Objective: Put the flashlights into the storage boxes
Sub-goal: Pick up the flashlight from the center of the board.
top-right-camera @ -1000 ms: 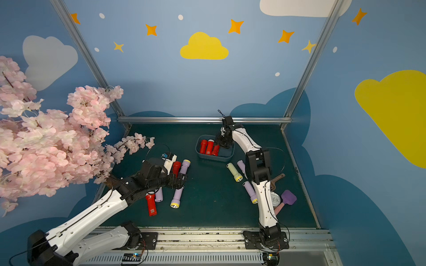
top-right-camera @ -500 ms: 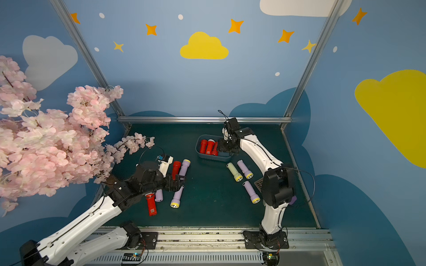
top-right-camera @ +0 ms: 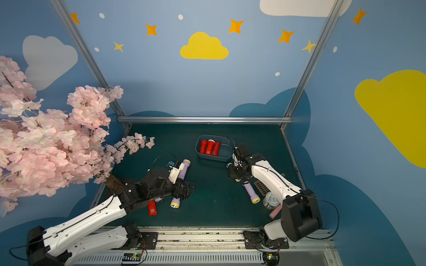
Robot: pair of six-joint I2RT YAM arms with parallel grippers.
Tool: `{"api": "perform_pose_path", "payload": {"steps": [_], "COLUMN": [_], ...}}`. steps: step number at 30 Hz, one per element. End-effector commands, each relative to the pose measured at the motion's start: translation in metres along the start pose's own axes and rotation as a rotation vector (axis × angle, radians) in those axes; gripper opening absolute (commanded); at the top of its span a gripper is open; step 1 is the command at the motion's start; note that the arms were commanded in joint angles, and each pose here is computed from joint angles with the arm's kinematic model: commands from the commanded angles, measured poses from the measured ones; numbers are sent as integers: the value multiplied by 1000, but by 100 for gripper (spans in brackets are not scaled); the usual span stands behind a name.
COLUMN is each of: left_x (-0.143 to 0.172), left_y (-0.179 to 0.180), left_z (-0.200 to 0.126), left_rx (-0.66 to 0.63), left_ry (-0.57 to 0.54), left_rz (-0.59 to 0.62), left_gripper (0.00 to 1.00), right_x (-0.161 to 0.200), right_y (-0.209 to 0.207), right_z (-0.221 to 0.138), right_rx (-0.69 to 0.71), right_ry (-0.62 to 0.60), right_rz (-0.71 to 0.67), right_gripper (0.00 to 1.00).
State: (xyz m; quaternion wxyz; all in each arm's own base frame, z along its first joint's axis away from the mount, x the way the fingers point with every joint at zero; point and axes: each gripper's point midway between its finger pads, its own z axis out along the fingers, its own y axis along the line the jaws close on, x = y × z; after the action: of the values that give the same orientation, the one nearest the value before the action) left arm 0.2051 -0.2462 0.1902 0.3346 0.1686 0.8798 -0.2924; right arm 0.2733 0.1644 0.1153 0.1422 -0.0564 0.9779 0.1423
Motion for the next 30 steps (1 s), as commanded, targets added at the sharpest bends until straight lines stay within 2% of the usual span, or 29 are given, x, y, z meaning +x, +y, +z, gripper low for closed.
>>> {"api": "perform_pose_path", "payload": {"steps": [1,10,16,24,30], "left_x": [0,-5,0,-1,0], "left_y": [-5,-36,-28,-9,2], "left_z": [13,22,14,-4,-5], "left_rx": [4,0,-55,-126,-169], "left_ry": [7,11,15,-35,-28], "left_rz": [-5,78,96,110,141], "left_gripper": [99,99,99,99,99], "right_x": [-2,3,-1,-13,-23], "right_y": [-4,-22,-36,-43,-46], "right_z": [-13,-14,-5,16,36], "right_rx": [20,62,116,155,169], "right_ry": [-63,-71,-51,3,45], "right_rz": [-10,-23,-21,-30,-29], "right_gripper": [53,54,53,53,52]}}
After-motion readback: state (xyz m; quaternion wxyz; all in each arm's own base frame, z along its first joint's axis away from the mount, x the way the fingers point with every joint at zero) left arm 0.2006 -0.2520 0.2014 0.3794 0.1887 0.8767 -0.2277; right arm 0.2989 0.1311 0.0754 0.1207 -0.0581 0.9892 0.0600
